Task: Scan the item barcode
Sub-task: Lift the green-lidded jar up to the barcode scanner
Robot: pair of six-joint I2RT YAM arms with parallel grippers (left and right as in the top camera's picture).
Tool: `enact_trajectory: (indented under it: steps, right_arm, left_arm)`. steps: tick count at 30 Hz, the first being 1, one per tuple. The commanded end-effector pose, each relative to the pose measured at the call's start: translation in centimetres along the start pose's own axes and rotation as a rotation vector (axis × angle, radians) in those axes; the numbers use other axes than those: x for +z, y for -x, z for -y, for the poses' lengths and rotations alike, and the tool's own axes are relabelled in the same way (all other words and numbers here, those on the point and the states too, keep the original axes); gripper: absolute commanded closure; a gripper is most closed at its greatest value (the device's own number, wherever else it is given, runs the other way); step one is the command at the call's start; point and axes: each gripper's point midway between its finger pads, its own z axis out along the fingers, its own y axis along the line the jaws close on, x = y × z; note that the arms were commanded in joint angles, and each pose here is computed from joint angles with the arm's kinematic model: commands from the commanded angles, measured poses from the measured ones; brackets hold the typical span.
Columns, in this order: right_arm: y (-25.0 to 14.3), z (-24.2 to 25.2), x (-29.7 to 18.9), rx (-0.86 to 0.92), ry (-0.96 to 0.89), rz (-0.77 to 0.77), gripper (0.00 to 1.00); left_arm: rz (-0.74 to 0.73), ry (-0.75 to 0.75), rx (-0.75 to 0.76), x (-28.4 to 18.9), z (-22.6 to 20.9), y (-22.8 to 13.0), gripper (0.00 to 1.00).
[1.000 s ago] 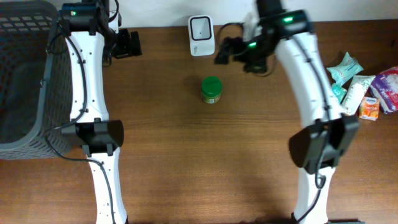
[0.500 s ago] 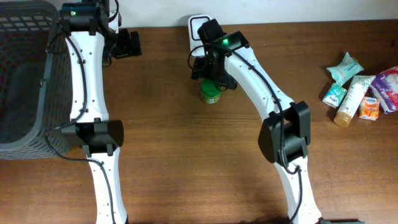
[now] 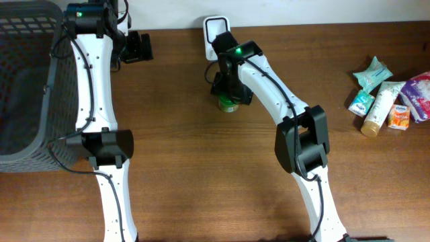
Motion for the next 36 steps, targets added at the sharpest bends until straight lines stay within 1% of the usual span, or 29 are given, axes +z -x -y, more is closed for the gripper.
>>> enact_trajectory:
  steps: [1, 4, 6, 7, 8, 12, 17, 18, 20, 23, 28, 31, 33, 36]
  right_arm:
    - [-0.9, 0.5, 1.2, -0.004, -0.037, -0.017, 0.26]
    - [-0.5, 0.6, 0.8, -0.036, -0.039, -0.001, 0.35]
    - [-0.2, 0.8, 0.6, -0.048, -0.052, 0.010, 0.37]
    - [-0.1, 0.7, 0.5, -0.076, -0.049, 0.013, 0.41]
    - [-0.1, 0.7, 0.3, -0.080, -0.048, 0.014, 0.43]
    - [0.7, 0.1, -1.8, -0.109, -0.032, 0.043, 0.43]
    - [2.7, -0.3, -7.1, -0.103, 0.016, 0.111, 0.43]
    - [2.9, -0.4, -8.8, -0.092, 0.055, 0.109, 0.43]
    - [2.0, -1.2, -10.3, -0.073, 0.179, 0.019, 0.43]
    - [0.7, -1.6, -11.7, -0.033, 0.413, -0.190, 0.44]
    - [2.5, 0.1, -16.1, 0.096, 0.754, -0.376, 0.44]
    - [3.7, 0.6, -20.6, 0.146, 1.033, -0.483, 0.44]
    - [4.0, 0.8, -22.2, 0.154, 1.120, -0.515, 0.44]
    - [3.5, 0.1, -23.7, 0.169, 1.191, -0.583, 0.44]
  left_arm:
    - [-0.001, -0.003, -0.009, 0.0, 0.1, 0.0, 0.01]
    - [-0.001, -0.005, -0.004, 0.0, 0.3, 0.0, 0.01]
    - [-0.001, -0.005, -0.004, 0.0, 0.3, 0.0, 0.01]
    - [-0.001, -0.004, -0.005, 0.0, 0.3, -0.1, 0.01]
    - [-0.001, -0.004, -0.006, 0.0, 0.2, 0.0, 0.01]
    - [-0.001, -0.005, -0.005, 0.0, 0.3, 0.0, 0.01]
    - [-0.001, -0.005, -0.005, 0.0, 0.3, 0.0, 0.01]
    - [-0.001, -0.004, -0.005, 0.0, 0.3, 0.0, 0.01]
    - [-0.001, -0.004, -0.005, 0.0, 0.3, 0.0, 0.01]
    - [-0.001, -0.005, -0.005, 0.0, 0.3, 0.0, 0.01]
    - [-0.001, -0.004, -0.005, 0.0, 0.3, 0.0, 0.01]
    - [-0.001, -0.005, -0.005, 0.0, 0.3, 0.0, 0.01]
    - [-0.001, -0.005, -0.005, 0.0, 0.3, -0.1, 0.01]
    - [-0.001, -0.003, -0.012, 0.0, -0.1, 0.0, 0.01]
